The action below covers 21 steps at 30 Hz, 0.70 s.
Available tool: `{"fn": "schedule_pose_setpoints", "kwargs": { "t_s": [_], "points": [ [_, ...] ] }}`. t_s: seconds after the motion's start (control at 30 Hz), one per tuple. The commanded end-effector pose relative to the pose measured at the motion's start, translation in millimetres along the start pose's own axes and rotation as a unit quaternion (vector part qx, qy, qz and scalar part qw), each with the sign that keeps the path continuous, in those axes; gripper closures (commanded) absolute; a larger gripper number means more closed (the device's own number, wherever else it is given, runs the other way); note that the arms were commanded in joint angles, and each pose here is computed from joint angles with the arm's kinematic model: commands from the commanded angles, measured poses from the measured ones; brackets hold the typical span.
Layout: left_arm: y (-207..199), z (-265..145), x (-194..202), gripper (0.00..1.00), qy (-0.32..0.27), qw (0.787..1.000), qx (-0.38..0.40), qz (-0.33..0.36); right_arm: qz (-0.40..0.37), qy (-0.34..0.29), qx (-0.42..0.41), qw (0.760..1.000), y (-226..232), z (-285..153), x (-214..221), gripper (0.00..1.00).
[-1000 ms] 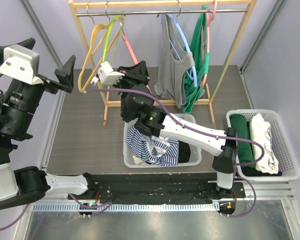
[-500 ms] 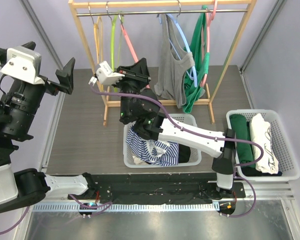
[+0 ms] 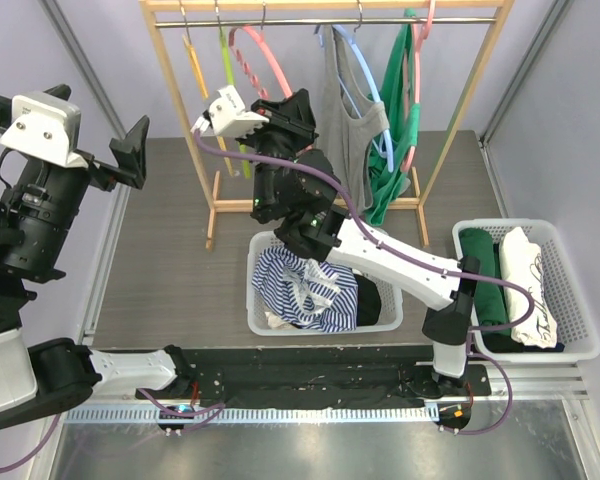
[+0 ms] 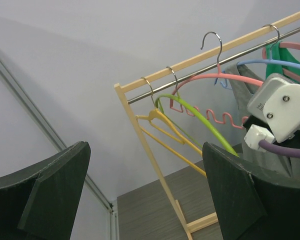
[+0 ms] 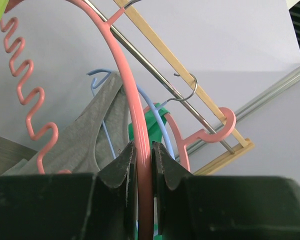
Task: Remove the tank top from the hanger
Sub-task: Place the hanger at the clothesline.
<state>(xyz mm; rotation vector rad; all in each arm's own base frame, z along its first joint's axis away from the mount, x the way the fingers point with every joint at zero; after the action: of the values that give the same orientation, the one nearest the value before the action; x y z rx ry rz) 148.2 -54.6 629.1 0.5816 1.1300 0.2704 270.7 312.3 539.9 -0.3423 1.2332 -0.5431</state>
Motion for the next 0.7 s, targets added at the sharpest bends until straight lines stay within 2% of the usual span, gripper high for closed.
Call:
{"fn": "schedule_pose_setpoints", "kwargs": {
  "t_s": [0.0, 0.67],
  "points": [
    [5, -1, -5, 0.0, -0.011, 1.0, -0.003, -0.012, 0.045, -0.022, 0.006, 0.999, -12, 13, -10, 0.99],
    [11, -10, -3, 0.0, -0.015, 1.0, -0.002, -0.025, 0.049, -0.007, -0.016, 0.999, 21, 38, 6, 0.99]
  ]
}}
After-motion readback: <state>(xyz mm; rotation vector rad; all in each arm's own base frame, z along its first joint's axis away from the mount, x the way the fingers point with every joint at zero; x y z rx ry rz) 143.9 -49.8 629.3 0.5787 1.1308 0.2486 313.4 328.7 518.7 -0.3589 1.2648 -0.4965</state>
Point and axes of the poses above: each gripper's point midway between its finger pads, its own z axis out along the fingers, its own y axis along the line the jaws close on, x = y × z, the point moved 5 cm from there along -z, back along the fingers, and after that the axes turned 15 degrees about z, right-handed, at the moved point
